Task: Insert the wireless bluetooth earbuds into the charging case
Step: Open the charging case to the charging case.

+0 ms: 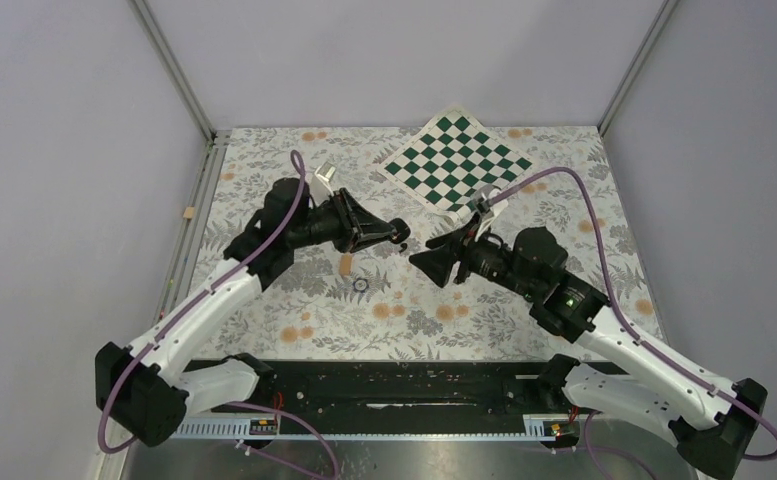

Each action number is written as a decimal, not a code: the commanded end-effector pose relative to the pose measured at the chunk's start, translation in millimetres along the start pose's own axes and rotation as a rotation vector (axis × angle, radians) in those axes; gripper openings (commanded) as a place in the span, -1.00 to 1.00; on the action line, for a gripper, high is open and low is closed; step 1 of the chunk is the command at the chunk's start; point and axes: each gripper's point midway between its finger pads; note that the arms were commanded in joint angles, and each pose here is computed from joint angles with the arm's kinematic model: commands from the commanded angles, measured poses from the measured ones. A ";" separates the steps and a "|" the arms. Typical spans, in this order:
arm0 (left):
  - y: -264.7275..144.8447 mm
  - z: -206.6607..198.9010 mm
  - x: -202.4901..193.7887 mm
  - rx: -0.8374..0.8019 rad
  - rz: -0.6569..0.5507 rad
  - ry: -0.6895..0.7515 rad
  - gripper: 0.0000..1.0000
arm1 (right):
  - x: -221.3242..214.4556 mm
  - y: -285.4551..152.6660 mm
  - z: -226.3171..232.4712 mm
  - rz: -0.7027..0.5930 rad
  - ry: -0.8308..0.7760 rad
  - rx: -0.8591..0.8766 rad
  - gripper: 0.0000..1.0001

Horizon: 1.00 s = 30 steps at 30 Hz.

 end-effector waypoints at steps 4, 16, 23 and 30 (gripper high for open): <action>-8.3 38.7 -7.8 0.411 0.074 -0.180 -1.00 | -42.7 -5.4 -28.3 0.106 -0.577 -0.053 0.34; -9.4 60.8 -14.0 0.550 0.084 -0.337 -1.00 | -57.0 21.6 -28.1 0.061 -0.997 -0.113 0.47; -10.2 60.8 -13.4 0.547 0.068 -0.365 -1.00 | -73.4 45.8 -13.7 0.051 -1.127 -0.087 0.47; -9.4 58.0 -14.3 0.528 0.075 -0.367 -1.00 | -76.2 55.9 -9.9 0.030 -1.111 -0.083 0.37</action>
Point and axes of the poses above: each gripper's point midway between its finger pads, its own y axis out along the fingers, its own z axis along the line the jaws close on, x = y × z, and after that the axes turned 14 degrees about -y, right-handed
